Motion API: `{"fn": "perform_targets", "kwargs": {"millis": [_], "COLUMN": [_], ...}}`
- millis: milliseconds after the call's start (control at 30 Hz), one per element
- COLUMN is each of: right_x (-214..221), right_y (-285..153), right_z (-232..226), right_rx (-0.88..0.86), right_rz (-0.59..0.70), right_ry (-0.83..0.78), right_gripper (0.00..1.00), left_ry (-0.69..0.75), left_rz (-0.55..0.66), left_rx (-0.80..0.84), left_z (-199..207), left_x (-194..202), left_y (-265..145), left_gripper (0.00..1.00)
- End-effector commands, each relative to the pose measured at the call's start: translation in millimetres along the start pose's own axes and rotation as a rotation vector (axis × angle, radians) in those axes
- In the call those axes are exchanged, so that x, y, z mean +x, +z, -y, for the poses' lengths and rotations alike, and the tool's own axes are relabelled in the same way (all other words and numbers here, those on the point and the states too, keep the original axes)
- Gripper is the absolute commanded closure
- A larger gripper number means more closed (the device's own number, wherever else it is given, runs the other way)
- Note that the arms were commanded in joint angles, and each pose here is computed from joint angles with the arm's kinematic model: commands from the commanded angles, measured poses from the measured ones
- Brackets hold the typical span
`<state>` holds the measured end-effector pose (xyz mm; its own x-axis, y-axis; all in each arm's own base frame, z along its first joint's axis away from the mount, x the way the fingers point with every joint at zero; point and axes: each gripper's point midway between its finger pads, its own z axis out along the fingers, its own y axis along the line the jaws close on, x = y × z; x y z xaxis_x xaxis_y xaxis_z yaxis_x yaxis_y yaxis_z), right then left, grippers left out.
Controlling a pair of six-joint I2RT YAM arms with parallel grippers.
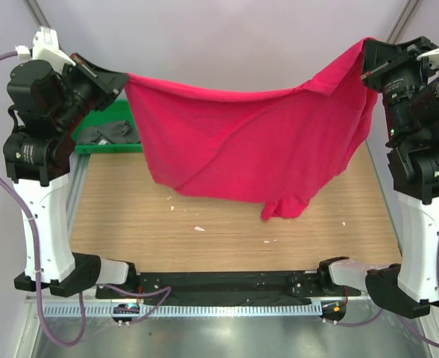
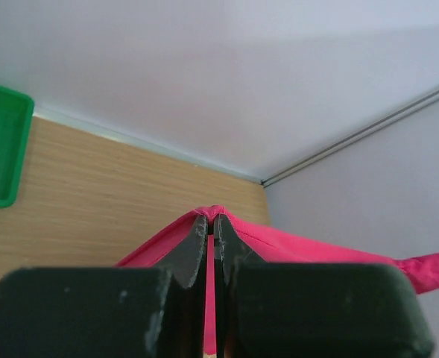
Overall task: Fold and stack the t-shirts
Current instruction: Flatten the tshirt out
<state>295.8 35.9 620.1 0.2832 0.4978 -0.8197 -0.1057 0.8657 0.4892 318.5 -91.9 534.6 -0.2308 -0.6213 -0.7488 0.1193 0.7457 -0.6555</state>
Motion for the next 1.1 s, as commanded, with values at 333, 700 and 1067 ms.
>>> {"fn": "perform_targets", "kwargs": {"millis": [333,700,1067], "right_x": [-51,-45,-73], "right_y": [-2,4,-46], "right_z": [-12,-29,-42], "right_rx": [-0.015,-0.079,-0.172], "right_rz": [0.145,0.083,0.133], "right_ry": [-0.055,-0.013,0.031], "right_gripper": [0.99,0.99,0.99], "left_ry": [-0.069,-0.228,-0.113], "left_rz": [0.141,0.104,0.06], "left_rx": [0.161,0.316,0.48], "left_z": [26,23,74], "left_x": [-67,-82,-73], "left_y": [-24,-25,-71], "left_gripper": [1.0,1.0,1.0]}}
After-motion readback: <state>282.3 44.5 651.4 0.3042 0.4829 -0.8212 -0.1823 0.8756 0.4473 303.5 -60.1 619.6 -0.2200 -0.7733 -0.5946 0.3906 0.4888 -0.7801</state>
